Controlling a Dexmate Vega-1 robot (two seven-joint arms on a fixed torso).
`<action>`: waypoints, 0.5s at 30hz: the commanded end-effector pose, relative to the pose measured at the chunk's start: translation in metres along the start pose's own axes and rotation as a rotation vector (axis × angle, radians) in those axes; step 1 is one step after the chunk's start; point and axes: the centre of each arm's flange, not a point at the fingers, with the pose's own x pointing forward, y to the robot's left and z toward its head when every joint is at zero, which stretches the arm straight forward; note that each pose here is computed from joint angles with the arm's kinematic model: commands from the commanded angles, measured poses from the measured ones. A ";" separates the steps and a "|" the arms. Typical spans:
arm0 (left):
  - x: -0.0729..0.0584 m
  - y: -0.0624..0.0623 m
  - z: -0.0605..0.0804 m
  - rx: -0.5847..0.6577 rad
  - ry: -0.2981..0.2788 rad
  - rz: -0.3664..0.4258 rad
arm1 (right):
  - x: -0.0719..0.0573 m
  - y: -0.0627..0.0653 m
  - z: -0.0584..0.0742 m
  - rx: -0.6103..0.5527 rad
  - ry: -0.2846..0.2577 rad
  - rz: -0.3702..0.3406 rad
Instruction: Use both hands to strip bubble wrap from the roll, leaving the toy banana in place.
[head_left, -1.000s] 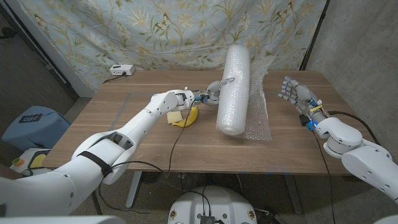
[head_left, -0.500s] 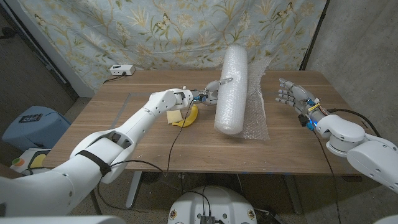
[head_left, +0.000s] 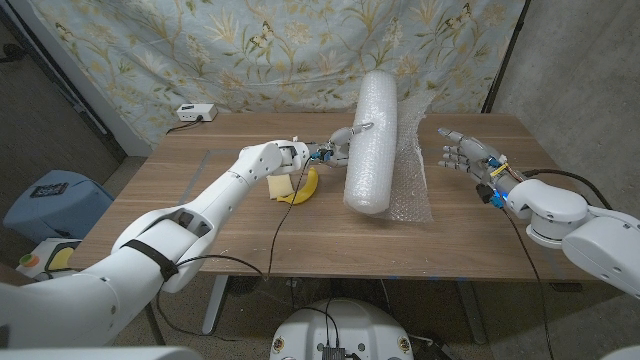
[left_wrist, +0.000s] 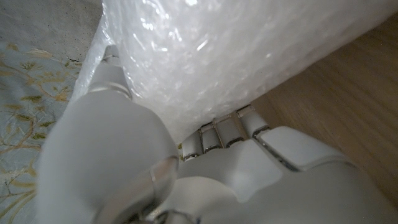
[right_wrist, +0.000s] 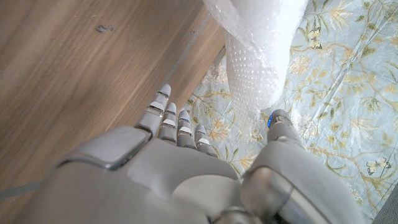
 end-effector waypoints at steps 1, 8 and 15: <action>0.004 -0.004 0.002 0.001 -0.001 -0.008 | -0.004 0.013 0.013 -0.061 0.038 0.017; 0.004 -0.005 -0.001 -0.004 0.005 -0.004 | -0.005 0.015 0.022 -0.089 0.038 0.023; 0.003 -0.006 -0.004 -0.005 0.006 0.025 | -0.004 0.017 0.027 -0.104 0.023 0.042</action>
